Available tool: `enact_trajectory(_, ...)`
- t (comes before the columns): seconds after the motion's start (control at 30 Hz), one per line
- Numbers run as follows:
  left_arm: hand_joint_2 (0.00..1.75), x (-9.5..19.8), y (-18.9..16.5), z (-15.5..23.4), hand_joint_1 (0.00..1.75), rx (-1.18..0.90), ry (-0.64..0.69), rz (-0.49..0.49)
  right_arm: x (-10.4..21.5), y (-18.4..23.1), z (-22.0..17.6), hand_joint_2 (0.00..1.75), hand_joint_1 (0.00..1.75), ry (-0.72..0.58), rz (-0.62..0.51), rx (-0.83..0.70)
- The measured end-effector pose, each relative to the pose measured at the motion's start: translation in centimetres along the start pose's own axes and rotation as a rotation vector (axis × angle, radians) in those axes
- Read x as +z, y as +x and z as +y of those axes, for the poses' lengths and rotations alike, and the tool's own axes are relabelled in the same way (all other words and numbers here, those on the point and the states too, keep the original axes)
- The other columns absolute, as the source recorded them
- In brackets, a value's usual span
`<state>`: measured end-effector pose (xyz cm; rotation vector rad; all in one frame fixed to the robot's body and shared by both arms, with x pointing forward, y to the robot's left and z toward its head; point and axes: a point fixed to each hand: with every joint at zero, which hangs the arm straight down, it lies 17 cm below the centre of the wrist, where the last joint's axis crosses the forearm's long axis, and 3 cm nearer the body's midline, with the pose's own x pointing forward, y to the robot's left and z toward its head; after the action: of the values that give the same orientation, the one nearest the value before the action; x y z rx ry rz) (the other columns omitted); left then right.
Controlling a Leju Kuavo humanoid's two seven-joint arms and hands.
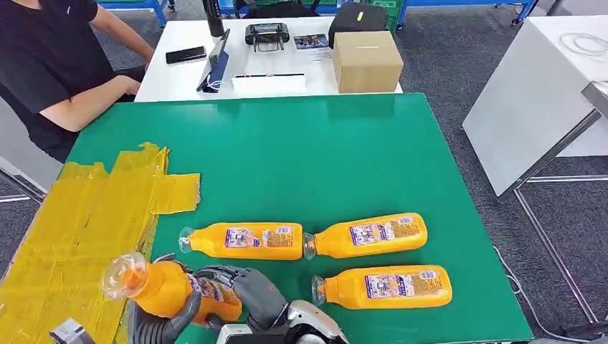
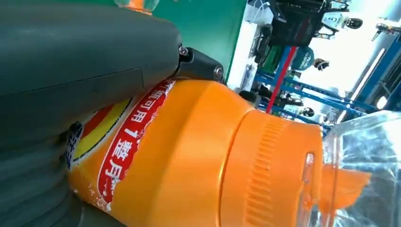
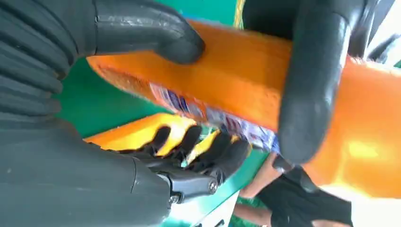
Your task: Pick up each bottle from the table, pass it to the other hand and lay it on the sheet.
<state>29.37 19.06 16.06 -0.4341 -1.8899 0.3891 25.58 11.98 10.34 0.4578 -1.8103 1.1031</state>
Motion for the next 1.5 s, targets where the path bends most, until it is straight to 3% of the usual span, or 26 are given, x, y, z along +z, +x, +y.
enact_trajectory(0.07,1.75,-0.1,0.2,0.2,1.75,-0.036,0.005,-0.010,0.0,0.3,-0.9,1.75,0.00,-0.038,-0.005,0.013)
enact_trajectory(0.1,1.75,-0.2,0.3,0.4,1.75,-0.067,0.009,-0.018,0.0,0.4,-1.4,0.00,0.00,-0.060,-0.006,0.022)
enact_trajectory(0.43,1.75,-1.1,3.7,2.6,1.75,-0.396,0.061,-0.135,2.1,1.9,-7.3,0.00,0.00,-0.267,0.005,0.089)
enact_trajectory(0.47,1.75,-1.1,3.8,2.7,1.75,-0.405,0.062,-0.138,2.5,1.9,-7.4,1.75,0.00,-0.273,0.007,0.087)
enact_trajectory(0.53,1.75,-1.2,4.3,3.2,1.75,-0.490,0.078,-0.159,3.0,2.0,-8.0,1.75,0.00,-0.299,0.010,0.094)
enact_trajectory(0.73,1.75,-1.9,6.6,5.3,1.75,-1.169,0.145,-0.265,4.6,1.0,-11.1,1.75,0.00,-0.346,0.064,0.035)
enact_trajectory(0.8,1.75,-2.0,6.7,5.3,1.75,-1.255,0.141,-0.276,5.2,0.5,-12.0,1.75,0.00,-0.354,0.075,0.031)
enact_trajectory(0.9,1.75,-2.4,5.9,5.6,1.75,-1.426,0.125,-0.243,5.6,-0.2,-12.7,1.75,0.00,-0.346,0.090,0.034)
enact_trajectory(1.03,1.75,-3.1,1.6,7.0,1.75,-1.691,0.046,-0.110,5.1,-1.5,-13.5,1.75,0.00,-0.292,0.117,0.052)
enact_trajectory(1.17,1.75,-2.7,-3.6,9.0,1.75,-1.801,-0.061,0.020,4.3,-3.4,-14.8,1.75,0.00,-0.249,0.153,0.082)
enact_trajectory(1.33,1.75,-0.8,-9.0,11.2,1.75,-1.796,-0.226,0.152,3.6,-4.7,-15.9,1.75,0.00,-0.226,0.174,0.098)
enact_trajectory(1.5,1.75,-0.7,-11.0,12.2,1.73,-1.782,-0.310,0.180,3.2,-5.7,-16.5,1.75,0.00,-0.213,0.193,0.111)
